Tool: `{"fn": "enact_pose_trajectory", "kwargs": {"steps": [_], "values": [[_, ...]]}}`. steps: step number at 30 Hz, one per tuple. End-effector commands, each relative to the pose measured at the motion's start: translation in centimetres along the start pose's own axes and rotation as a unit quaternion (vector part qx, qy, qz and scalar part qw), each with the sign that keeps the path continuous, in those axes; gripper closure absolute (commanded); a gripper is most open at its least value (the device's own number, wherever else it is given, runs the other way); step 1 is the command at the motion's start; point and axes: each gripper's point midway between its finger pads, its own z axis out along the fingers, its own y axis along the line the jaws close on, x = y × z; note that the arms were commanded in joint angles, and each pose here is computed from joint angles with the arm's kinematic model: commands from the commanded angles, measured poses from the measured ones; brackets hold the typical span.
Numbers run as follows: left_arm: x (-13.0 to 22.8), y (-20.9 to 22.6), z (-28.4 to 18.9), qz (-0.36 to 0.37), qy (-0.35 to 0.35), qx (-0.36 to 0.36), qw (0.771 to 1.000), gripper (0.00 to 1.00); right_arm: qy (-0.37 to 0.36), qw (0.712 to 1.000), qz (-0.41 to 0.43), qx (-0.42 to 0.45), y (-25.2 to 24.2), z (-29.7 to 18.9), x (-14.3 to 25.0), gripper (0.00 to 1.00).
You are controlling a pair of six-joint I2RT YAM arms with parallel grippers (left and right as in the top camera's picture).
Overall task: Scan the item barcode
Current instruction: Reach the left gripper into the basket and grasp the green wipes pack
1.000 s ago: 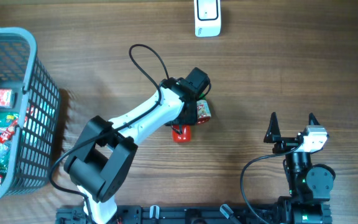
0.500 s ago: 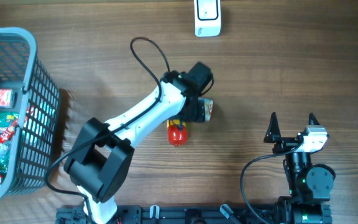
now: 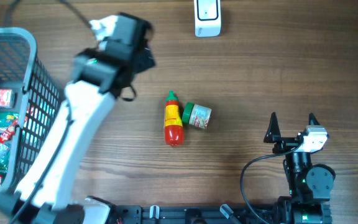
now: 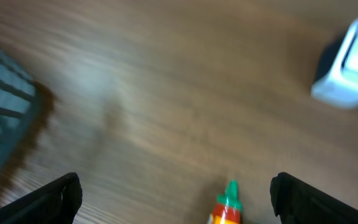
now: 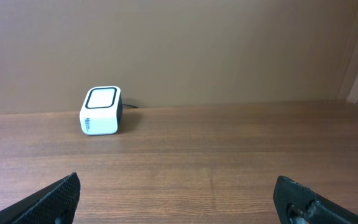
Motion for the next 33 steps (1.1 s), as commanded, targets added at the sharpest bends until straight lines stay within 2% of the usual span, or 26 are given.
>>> {"fn": "enact_pose_trajectory", "kwargs": {"steps": [1,5,11,15,20,27,31,33], "values": [[-4.2,3.9,-3.9,-0.054,-0.075,0.001,0.996,0.00,0.001,1.000,-0.004,-0.011,0.4,0.0,0.1,0.00],[-6.9,7.2,-7.1,-0.102,-0.133,0.007,0.986,0.00,0.001,1.000,-0.004,-0.011,0.4,0.0,0.1,0.00],[-10.1,13.5,-12.2,-0.188,-0.227,-0.008,0.956,0.00,0.001,1.000,-0.004,-0.011,0.4,0.0,0.1,0.00],[-10.6,17.8,-13.3,-0.229,-0.251,-0.051,0.939,0.00,0.001,1.000,-0.004,-0.011,0.4,0.0,0.1,0.00],[-10.5,21.8,-13.0,-0.280,-0.244,-0.078,0.925,0.00,0.001,1.000,-0.004,-0.011,0.4,0.0,0.1,0.00],[-7.3,30.2,-12.2,-0.454,-0.220,-0.177,0.845,0.00,0.001,1.000,-0.005,-0.011,0.4,0.0,0.1,0.00],[-3.1,35.2,-8.9,-0.561,-0.144,-0.261,0.772,0.00,0.001,1.000,-0.005,-0.011,0.4,0.0,0.1,0.00],[-1.7,36.2,-6.8,-0.591,-0.104,-0.275,0.751,0.00,0.001,1.000,-0.005,-0.011,0.4,0.0,0.1,0.00]]}}
